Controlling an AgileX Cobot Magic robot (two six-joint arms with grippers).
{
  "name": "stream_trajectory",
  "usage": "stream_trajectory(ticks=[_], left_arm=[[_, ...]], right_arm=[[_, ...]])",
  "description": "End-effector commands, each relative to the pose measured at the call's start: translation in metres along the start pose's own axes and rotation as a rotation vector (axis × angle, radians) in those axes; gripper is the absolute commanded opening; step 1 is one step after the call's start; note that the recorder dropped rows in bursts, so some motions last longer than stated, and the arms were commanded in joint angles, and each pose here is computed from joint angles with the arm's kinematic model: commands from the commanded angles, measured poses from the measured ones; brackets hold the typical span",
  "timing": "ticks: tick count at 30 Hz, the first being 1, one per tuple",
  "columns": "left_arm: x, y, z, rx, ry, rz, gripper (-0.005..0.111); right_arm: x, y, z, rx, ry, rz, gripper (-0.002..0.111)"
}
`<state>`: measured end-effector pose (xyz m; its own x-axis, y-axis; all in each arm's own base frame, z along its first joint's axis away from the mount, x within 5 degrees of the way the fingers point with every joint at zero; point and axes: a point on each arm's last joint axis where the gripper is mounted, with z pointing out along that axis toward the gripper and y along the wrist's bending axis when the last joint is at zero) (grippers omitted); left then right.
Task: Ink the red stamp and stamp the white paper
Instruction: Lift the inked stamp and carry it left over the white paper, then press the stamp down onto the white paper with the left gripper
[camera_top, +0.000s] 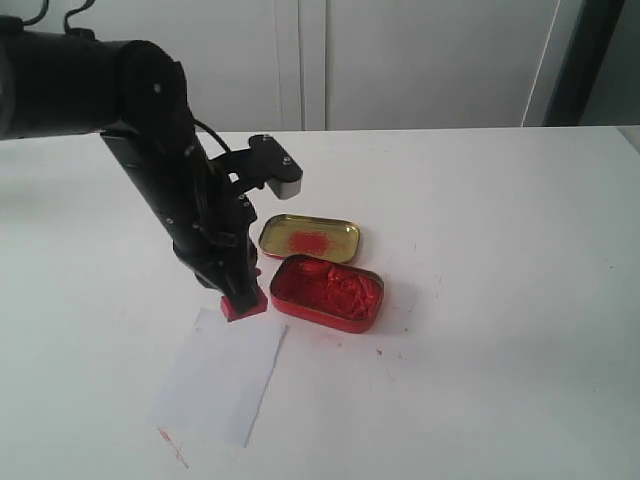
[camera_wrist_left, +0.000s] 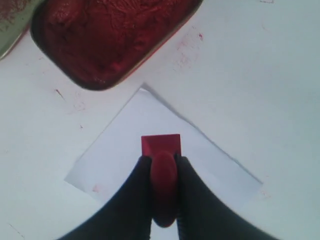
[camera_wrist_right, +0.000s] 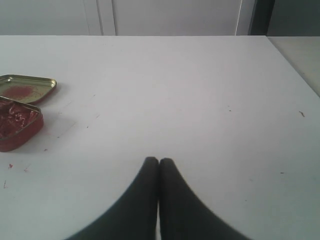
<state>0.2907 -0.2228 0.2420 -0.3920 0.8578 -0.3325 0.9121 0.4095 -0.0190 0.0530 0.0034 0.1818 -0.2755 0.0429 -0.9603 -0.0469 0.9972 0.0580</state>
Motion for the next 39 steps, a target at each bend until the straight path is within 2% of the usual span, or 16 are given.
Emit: stream_trajectory(ticks=[1, 17, 31, 36, 39], left_arm=[[0.017, -0.010, -0.003, -0.008, -0.017, -0.045, 0.000], [0.060, -0.030, -0.003, -0.092, -0.101, -0.112, 0.000], [0.072, -0.028, 0.015, -0.168, -0.172, -0.130, 0.000], [0.074, -0.029, 0.019, -0.152, -0.165, -0.150, 0.000], [0.077, -0.024, 0.032, -0.120, -0.137, -0.213, 0.000]], right_arm=[[0.000, -0.001, 0.000, 0.008, -0.014, -0.002, 0.000], [0.000, -0.001, 0.000, 0.008, -0.014, -0.002, 0.000], [0.000, -0.001, 0.000, 0.008, -0.014, -0.002, 0.000], [0.000, -0.001, 0.000, 0.008, -0.014, -0.002, 0.000], [0.000, -0.001, 0.000, 0.008, -0.014, -0.002, 0.000]])
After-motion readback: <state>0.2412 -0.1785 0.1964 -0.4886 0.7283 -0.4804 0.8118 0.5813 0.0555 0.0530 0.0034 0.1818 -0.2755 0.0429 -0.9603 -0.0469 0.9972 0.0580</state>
